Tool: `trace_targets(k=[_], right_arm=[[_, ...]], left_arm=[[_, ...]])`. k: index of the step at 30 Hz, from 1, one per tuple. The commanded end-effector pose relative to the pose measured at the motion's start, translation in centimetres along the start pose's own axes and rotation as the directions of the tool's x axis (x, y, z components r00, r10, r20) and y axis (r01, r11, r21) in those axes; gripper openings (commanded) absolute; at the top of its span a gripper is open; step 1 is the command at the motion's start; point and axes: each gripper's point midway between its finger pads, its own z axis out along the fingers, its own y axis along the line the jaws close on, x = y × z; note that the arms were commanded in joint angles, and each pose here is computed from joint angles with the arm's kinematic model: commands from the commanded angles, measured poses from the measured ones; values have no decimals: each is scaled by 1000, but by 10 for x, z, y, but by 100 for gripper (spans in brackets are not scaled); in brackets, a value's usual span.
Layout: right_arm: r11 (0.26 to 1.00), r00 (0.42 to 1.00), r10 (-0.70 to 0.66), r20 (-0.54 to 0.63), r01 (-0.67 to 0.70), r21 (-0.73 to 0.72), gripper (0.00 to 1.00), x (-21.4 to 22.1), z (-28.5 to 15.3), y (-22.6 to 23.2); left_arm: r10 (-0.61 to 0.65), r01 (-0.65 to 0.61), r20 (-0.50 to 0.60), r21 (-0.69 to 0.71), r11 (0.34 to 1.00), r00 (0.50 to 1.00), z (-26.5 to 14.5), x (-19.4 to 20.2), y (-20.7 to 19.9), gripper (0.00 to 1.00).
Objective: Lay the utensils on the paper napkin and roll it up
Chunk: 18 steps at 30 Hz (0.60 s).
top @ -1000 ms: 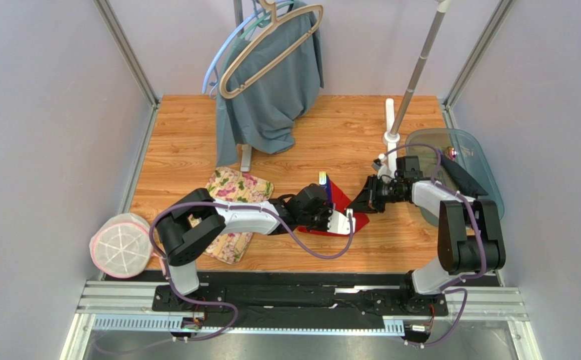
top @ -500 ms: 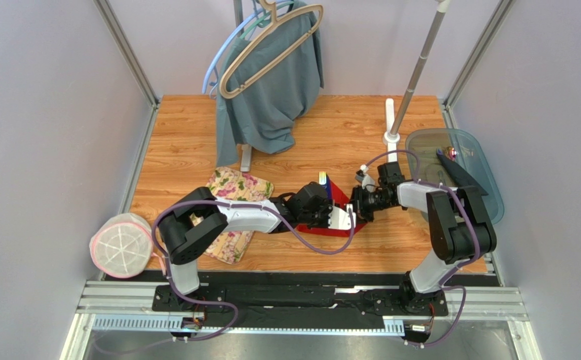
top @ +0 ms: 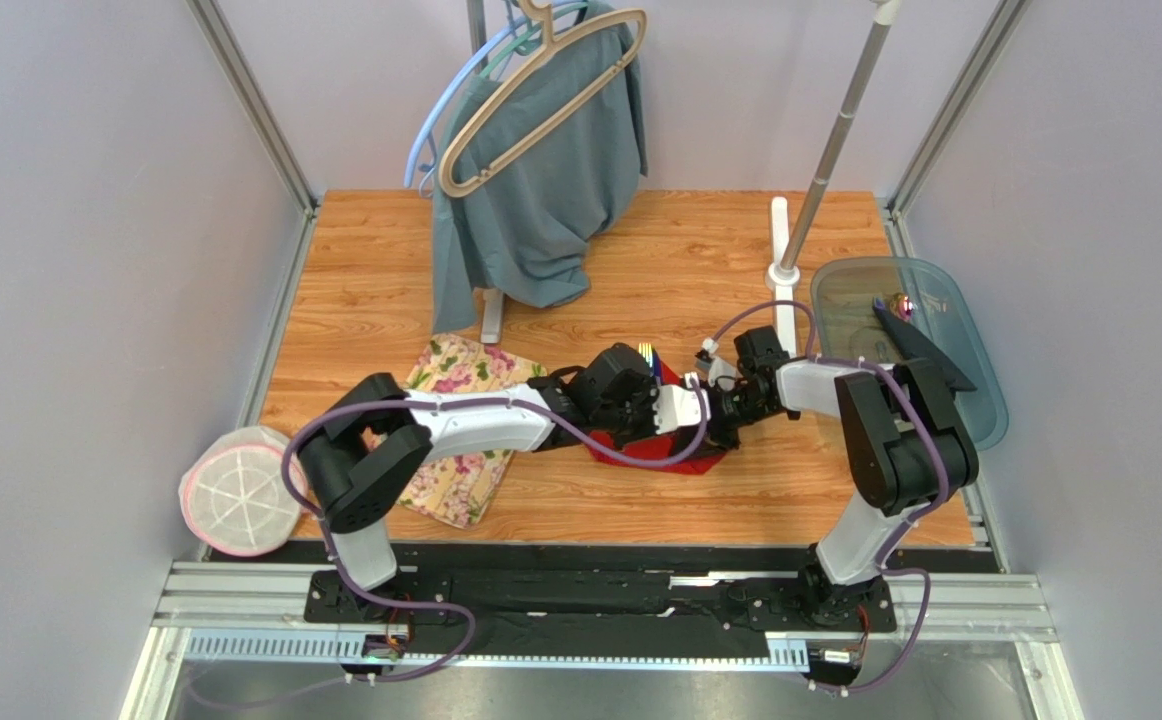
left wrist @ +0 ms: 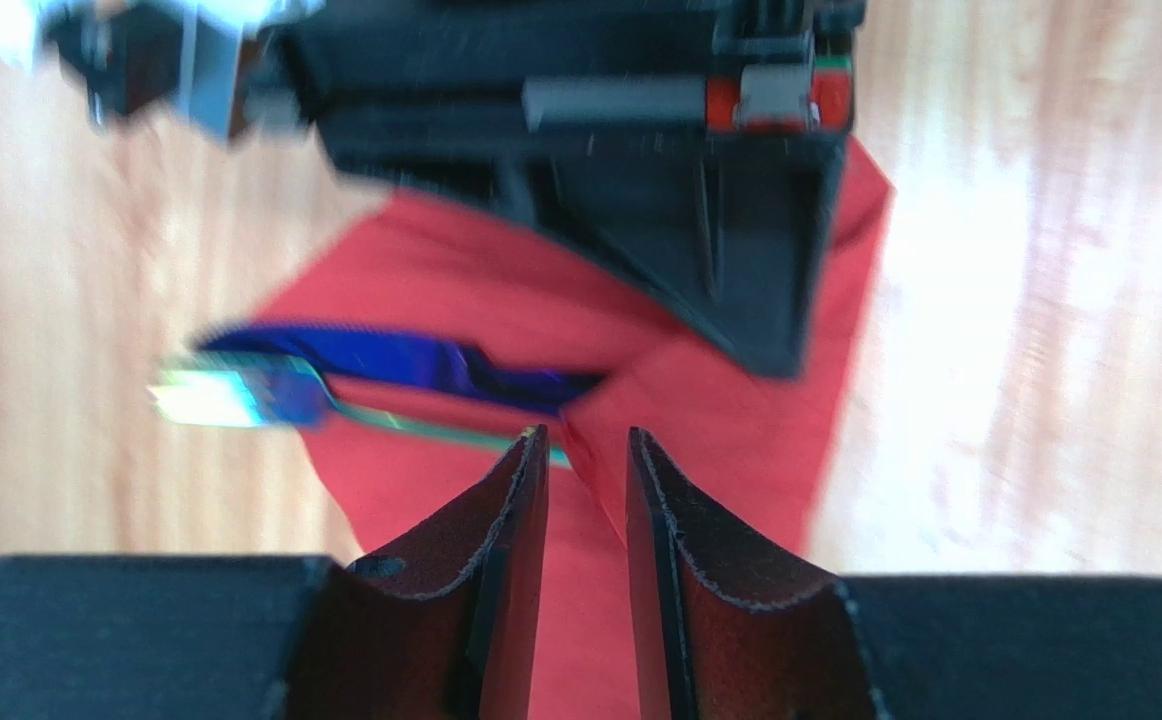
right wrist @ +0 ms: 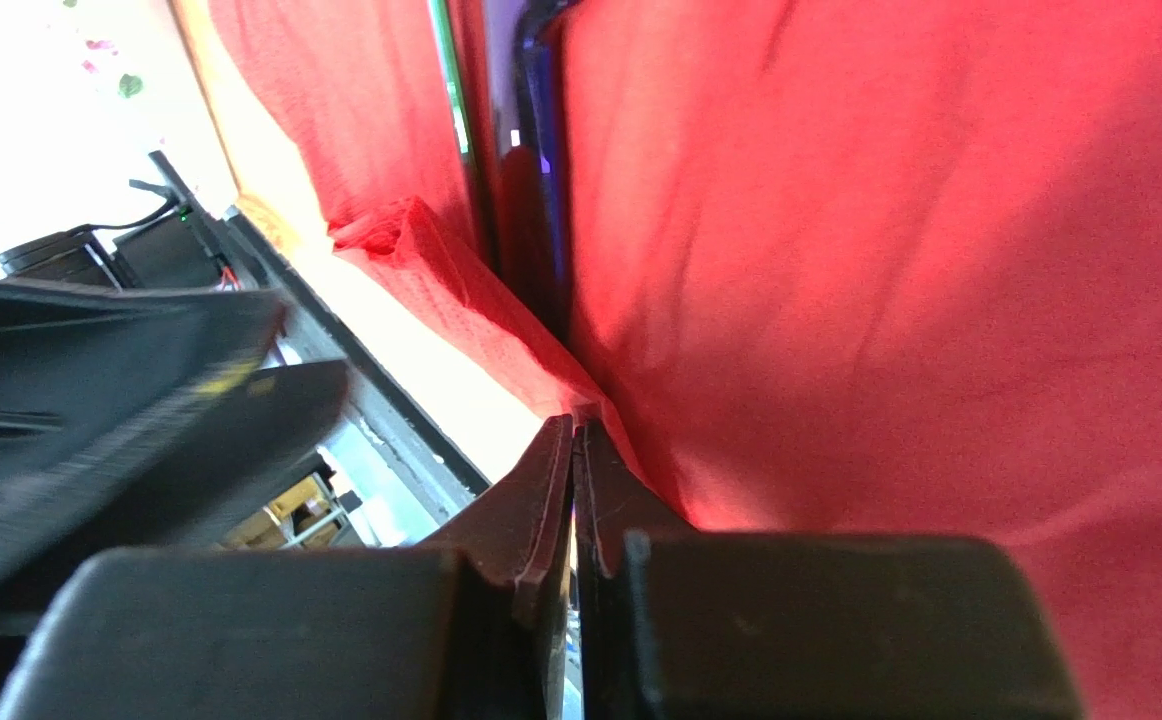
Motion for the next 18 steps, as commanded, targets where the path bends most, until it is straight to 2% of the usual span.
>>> trace_targets(k=[1, 2, 3, 5, 6, 7, 10, 13, 18], right_arm=[[999, 999, -33, 18, 32, 27, 5, -9, -1, -2], [999, 999, -34, 17, 33, 27, 4, -9, -1, -1], [999, 999, -38, 19, 37, 29, 4, -9, -1, -2], [999, 999, -38, 18, 38, 31, 4, -9, 0, -3], [999, 999, -39, 17, 39, 31, 4, -9, 0, -2], [999, 999, -42, 17, 41, 32, 4, -9, 0, -3], [998, 999, -48, 19, 47, 36, 4, -9, -1, -4], [998, 998, -53, 22, 52, 42, 3, -11, -2, -4], [997, 998, -64, 27, 62, 50, 3, -13, -3, -4]], left_arm=[[-302, 296, 34, 120, 948, 953, -47, -35, -9, 32], [-368, 361, 30, 138, 922, 929, -56, -36, -7, 32], [-484, 478, -14, 173, 861, 875, -63, -35, -17, 31], [-589, 577, -43, 269, 771, 807, -72, -42, -30, 25], [-666, 657, -78, 286, 698, 742, -74, -42, -33, 24], [-699, 691, -119, 340, 638, 705, -75, -41, -42, 21], [-783, 788, -210, 376, 488, 585, -69, -34, -48, 15], [-817, 820, -235, 393, 416, 526, -59, -31, -46, 12], [-834, 837, -256, 405, 367, 489, -43, -31, -46, 10]])
